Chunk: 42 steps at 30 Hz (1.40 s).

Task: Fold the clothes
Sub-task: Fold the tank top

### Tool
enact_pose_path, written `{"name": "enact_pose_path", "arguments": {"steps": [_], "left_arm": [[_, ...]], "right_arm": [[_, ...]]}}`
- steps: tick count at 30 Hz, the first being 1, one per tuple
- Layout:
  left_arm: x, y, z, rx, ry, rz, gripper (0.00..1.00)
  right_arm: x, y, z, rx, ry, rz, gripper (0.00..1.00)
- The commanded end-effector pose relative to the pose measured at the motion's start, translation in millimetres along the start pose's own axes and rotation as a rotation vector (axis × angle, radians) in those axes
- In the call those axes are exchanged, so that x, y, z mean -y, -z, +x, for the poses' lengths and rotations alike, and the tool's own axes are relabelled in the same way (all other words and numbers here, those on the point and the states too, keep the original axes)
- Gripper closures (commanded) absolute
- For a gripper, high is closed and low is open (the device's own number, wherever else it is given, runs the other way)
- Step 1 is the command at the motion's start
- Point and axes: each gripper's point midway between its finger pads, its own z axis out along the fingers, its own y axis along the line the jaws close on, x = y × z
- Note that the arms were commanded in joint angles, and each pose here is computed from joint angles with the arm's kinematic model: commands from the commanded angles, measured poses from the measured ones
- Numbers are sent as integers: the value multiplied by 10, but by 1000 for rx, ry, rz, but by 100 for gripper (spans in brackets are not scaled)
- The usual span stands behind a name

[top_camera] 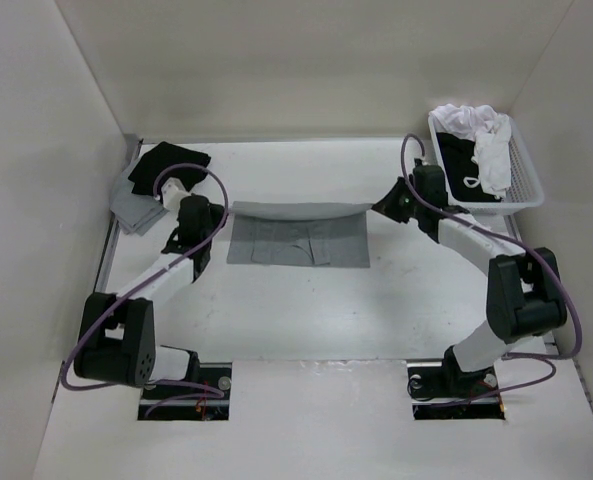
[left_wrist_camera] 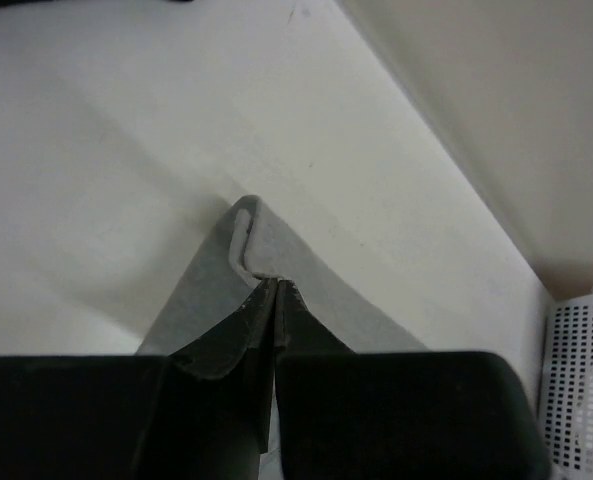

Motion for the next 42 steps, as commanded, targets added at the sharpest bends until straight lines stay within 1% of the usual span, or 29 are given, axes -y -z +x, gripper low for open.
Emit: {"name": "enact_pose_path", "arguments": {"steps": [1,5,10,15,21,22,25,28,30,32,34,38,42], "left_arm": [[47,176,-57,39,43,70,100],[-115,293,43,9,43,71,100],[-348,429,208,-17,34,58,100],[-588,419,278,-30,34,19,100],[-757,371,453,-73,45,-10,99],[-777,366,470,-75,50,-13,98],[-862,386,493,-80,66,-20,93],[-956,462,357,-33,100,-30,83],[-968,521,216,8,122,-22,82],[-854,572,124,28,112,5,82],[-615,609,143,19,92,59,82],[-59,670,445,-51,19,167,82],[263,729,808,-119,-49,240,82]], "right_arm": [[-155,192,-128,97,11,-77,99],[-35,365,50,104,18,-56,99],[88,537,448,82,36,-28,99],[233,596,1002,10,52,29,98],[470,627,1686,-93,46,111,96],[510,626,1753,-103,44,124,94],[544,650,1785,-97,42,133,80],[436,744,1712,-75,52,85,69],[345,820,1643,-54,70,42,62],[327,843,1559,-28,58,28,56],[364,784,1474,-14,43,37,54],[371,582,1464,-51,16,25,56],[412,457,1461,-56,-38,26,61]]}}
